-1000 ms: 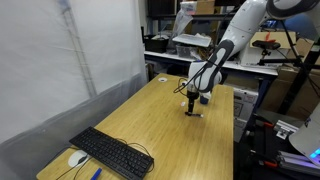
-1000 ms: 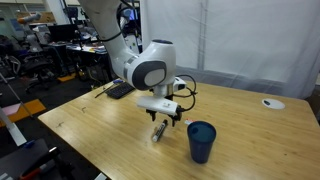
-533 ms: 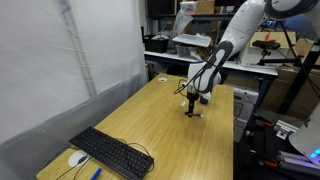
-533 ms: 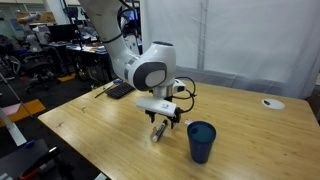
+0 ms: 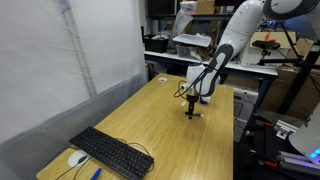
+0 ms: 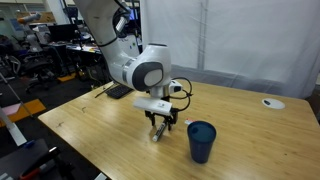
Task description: Place the black marker inside the dark blue cup
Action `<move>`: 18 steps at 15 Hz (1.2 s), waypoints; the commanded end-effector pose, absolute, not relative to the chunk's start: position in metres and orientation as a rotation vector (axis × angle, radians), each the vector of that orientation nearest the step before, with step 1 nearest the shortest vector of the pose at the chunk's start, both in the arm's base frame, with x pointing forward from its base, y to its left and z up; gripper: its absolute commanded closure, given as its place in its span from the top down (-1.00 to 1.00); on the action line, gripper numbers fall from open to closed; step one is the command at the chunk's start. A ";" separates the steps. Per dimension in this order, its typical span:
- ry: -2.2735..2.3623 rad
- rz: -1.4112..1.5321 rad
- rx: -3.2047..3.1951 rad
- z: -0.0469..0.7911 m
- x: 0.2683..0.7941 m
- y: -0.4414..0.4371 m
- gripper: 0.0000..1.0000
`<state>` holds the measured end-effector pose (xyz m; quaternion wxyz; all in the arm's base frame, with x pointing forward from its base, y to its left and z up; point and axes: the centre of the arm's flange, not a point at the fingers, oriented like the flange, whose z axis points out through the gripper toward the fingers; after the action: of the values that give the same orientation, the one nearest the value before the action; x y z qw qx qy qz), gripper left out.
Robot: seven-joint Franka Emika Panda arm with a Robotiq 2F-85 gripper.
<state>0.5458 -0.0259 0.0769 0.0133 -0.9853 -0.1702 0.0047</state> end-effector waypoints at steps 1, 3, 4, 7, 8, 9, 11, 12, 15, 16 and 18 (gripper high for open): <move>-0.504 -0.009 -3.103 0.075 0.541 -0.029 0.05; -0.485 -0.025 -3.112 0.077 0.540 -0.033 -0.24; -0.479 -0.028 -3.115 0.079 0.540 -0.034 -0.35; -0.474 -0.038 -3.128 0.081 0.540 -0.038 -0.79; -0.477 -0.040 -3.132 0.081 0.540 -0.038 -0.92; -0.482 -0.042 -3.134 0.081 0.541 -0.038 -0.99; -0.502 -0.042 -3.124 0.087 0.541 -0.034 -0.90; -0.510 -0.049 -3.121 0.093 0.541 -0.032 -0.90; -0.541 -0.099 -3.108 0.126 0.540 -0.023 -0.90; -0.545 -0.121 -3.111 0.139 0.540 -0.021 -0.90; -0.539 -0.175 -3.126 0.168 0.541 -0.022 -0.90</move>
<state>0.5557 -0.0214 0.1276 -0.0078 -0.9843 -0.1715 -0.0407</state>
